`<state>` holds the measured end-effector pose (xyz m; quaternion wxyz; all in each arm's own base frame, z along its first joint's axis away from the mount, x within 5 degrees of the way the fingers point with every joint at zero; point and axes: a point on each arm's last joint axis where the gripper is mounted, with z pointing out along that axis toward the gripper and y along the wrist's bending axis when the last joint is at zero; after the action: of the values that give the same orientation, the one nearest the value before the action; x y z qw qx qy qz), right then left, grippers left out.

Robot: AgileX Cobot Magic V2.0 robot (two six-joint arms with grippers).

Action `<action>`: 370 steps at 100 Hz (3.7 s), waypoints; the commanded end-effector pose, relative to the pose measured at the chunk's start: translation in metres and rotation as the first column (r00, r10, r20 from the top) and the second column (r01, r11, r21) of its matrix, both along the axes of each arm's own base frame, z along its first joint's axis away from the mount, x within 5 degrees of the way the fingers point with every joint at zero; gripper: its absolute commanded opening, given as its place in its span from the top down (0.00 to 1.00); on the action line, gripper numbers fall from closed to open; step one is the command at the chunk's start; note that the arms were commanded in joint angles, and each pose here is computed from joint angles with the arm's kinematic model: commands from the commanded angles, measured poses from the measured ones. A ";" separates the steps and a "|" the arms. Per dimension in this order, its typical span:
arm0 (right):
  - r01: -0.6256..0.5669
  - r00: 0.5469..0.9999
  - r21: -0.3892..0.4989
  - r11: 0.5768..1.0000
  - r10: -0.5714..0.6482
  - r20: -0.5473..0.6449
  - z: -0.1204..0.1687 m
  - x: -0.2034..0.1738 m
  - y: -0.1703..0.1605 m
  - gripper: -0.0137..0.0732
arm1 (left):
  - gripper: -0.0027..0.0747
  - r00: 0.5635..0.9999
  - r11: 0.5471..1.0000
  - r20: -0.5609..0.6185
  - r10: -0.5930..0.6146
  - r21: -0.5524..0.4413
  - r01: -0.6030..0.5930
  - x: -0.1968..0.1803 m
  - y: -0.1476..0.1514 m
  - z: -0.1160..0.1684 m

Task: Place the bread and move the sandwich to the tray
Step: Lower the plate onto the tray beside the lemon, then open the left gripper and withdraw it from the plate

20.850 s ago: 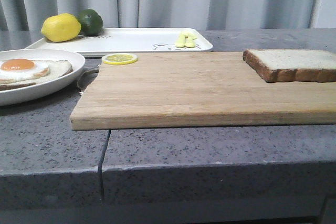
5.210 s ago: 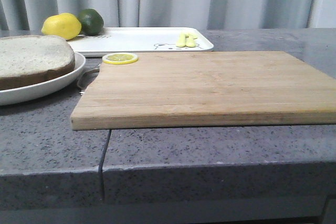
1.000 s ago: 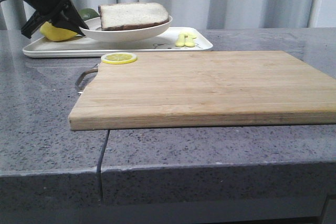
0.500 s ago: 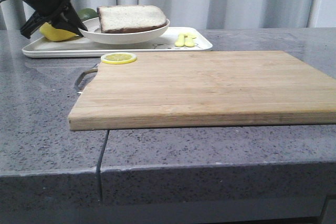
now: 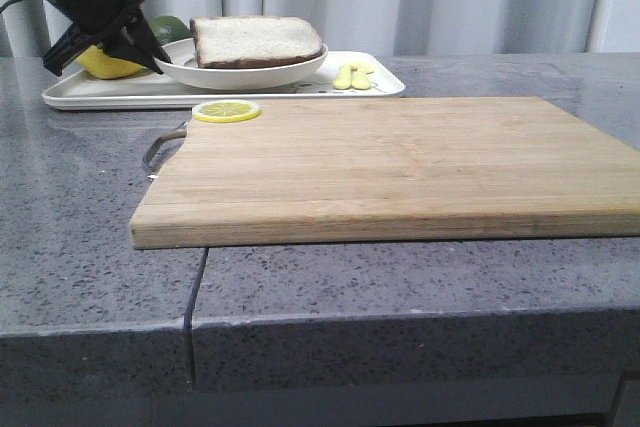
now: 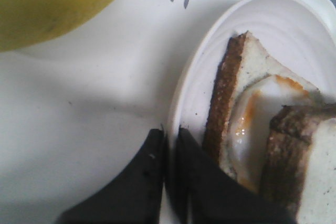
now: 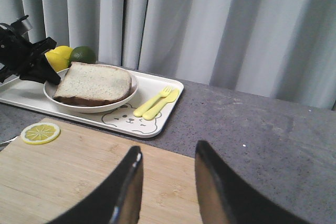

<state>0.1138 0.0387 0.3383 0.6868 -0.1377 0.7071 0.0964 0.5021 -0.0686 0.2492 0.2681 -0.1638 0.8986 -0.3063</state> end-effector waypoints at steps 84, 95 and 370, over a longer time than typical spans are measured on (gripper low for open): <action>0.017 0.996 0.027 0.999 -0.019 0.089 0.015 -0.001 -0.002 0.54 | 0.99 0.995 0.999 0.098 0.028 -0.020 -0.026 -0.004 -0.003 0.040; 0.017 0.996 0.027 0.999 -0.019 0.089 0.015 -0.001 -0.002 0.54 | 0.94 0.995 1.000 0.095 0.026 -0.020 -0.024 -0.004 -0.003 0.040; 0.019 0.999 0.011 1.000 -0.019 0.043 -0.004 0.001 -0.002 0.54 | 0.57 0.618 0.913 0.774 -0.142 0.344 -0.221 -0.412 0.046 0.086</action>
<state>0.1144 0.0392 0.3262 0.6686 -0.1413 0.7238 0.0958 0.0969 -0.0250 0.3316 0.6205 0.0352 0.7718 -0.1347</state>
